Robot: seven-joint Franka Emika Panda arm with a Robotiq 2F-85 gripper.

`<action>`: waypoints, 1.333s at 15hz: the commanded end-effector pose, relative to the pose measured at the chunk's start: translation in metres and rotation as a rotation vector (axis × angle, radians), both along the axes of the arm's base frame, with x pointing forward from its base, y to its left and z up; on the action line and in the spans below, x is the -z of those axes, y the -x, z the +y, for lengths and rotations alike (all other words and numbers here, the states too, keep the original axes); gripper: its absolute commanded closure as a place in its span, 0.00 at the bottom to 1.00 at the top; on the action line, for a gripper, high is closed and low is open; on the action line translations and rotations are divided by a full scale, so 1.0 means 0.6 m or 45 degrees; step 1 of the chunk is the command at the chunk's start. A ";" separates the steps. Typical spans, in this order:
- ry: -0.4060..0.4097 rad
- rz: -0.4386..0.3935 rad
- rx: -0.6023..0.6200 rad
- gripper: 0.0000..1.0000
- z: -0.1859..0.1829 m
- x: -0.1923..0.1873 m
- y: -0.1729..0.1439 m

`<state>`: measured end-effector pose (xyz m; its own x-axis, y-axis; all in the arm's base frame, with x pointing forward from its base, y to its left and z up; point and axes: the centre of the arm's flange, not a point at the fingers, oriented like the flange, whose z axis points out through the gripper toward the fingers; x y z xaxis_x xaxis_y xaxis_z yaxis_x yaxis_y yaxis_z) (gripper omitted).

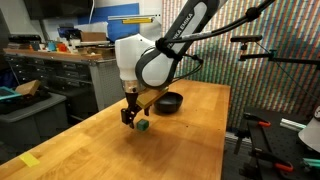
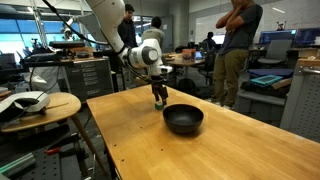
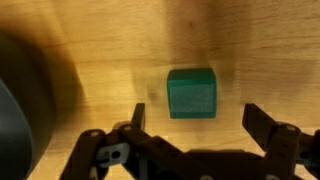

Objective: Pick up the green cube and put it in the black bowl

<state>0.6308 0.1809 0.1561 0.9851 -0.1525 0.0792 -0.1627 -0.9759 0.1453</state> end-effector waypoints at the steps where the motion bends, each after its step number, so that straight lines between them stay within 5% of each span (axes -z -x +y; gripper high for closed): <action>1: -0.015 0.070 0.041 0.09 -0.004 -0.001 -0.012; 2: -0.019 0.088 0.047 0.27 -0.005 -0.001 -0.010; 9: -0.059 0.128 0.068 0.78 -0.007 -0.001 -0.008; 20: -0.126 0.084 0.149 0.78 -0.080 -0.070 -0.040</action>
